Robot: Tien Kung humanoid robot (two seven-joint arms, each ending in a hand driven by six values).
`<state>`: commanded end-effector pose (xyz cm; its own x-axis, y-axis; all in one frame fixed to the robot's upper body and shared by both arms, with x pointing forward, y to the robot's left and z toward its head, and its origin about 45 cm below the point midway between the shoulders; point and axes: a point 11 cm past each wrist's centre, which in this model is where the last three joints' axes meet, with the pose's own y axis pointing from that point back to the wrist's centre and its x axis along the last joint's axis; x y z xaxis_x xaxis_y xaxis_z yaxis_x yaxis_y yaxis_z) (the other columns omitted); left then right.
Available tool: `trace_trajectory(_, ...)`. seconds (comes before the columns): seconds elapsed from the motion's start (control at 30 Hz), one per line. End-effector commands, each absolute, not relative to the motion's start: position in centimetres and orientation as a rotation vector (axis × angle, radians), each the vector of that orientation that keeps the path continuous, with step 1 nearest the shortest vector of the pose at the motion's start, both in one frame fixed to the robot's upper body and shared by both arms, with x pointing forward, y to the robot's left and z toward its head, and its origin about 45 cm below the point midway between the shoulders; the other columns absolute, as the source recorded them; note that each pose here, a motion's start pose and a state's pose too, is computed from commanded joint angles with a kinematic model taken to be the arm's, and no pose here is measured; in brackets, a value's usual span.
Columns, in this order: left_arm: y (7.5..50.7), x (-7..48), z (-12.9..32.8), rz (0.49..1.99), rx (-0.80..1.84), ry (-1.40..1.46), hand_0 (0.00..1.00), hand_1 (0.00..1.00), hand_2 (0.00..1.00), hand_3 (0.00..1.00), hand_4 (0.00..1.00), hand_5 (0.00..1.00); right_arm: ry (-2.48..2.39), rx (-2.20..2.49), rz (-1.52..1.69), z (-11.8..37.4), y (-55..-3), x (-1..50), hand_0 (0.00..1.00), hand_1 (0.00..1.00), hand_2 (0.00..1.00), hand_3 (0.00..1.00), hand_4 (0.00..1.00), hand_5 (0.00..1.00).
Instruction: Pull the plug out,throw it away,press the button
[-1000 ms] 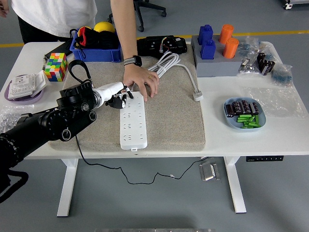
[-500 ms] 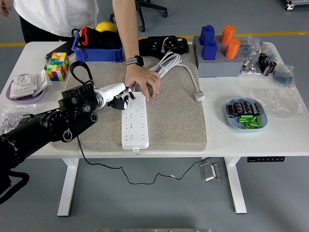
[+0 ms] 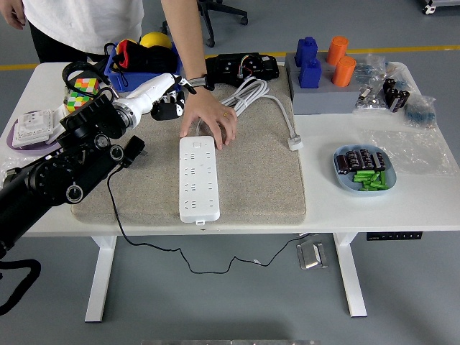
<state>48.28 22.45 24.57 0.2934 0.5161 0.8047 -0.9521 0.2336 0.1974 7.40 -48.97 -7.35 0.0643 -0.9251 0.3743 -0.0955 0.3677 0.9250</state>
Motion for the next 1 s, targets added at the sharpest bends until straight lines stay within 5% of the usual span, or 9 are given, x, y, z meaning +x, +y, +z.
trace_trajectory(0.13, 24.9, 47.5, 25.5, 1.194, 0.741, -0.663, 0.201, 0.197, 0.305, 0.728, 0.578, 0.002, -1.367, 1.016, -0.828, -7.3, -49.0, 7.4, 0.767, 0.729, 0.724, 0.713, 0.883, 0.658)
trace_trajectory(0.17, 25.6, 47.2, 25.6, 1.211, 0.736, -0.658, 0.499, 0.567, 0.548, 0.817, 0.736, 0.002, -1.368, 1.016, -0.828, -7.3, -49.0, 7.4, 0.767, 0.729, 0.724, 0.713, 0.883, 0.658)
trace_trajectory(0.33, 29.0, 45.6, 25.5, 1.302, 0.699, -0.623, 0.499, 0.567, 0.548, 0.817, 0.736, 0.002, -1.374, 1.015, -0.826, -7.3, -49.1, 7.5, 0.767, 0.729, 0.724, 0.713, 0.883, 0.658)
trace_trajectory(0.37, 29.4, 45.4, 25.4, 1.317, 0.692, -0.620, 0.865, 0.905, 0.845, 0.880, 0.817, 0.229, -1.375, 1.014, -0.826, -7.2, -49.1, 7.5, 0.767, 0.729, 0.724, 0.713, 0.883, 0.658)
trace_trajectory(0.53, 32.1, 43.7, 25.2, 1.424, 0.637, -0.585, 0.865, 0.905, 0.845, 0.880, 0.817, 0.229, -1.378, 1.013, -0.828, -7.3, -49.1, 7.4, 0.767, 0.729, 0.724, 0.713, 0.883, 0.658)
trace_trajectory(0.57, 32.5, 43.3, 25.0, 1.438, 0.632, -0.571, 0.935, 0.975, 0.937, 0.922, 0.840, 0.323, -1.378, 1.013, -0.828, -7.3, -49.1, 7.4, 0.767, 0.729, 0.724, 0.713, 0.883, 0.658)
trace_trajectory(1.0, 35.1, 41.9, 24.5, 1.523, 0.613, -0.542, 0.987, 0.998, 0.977, 0.941, 0.853, 0.372, -1.407, 1.014, -0.822, -7.0, -49.4, 8.0, 0.767, 0.729, 0.724, 0.713, 0.883, 0.658)
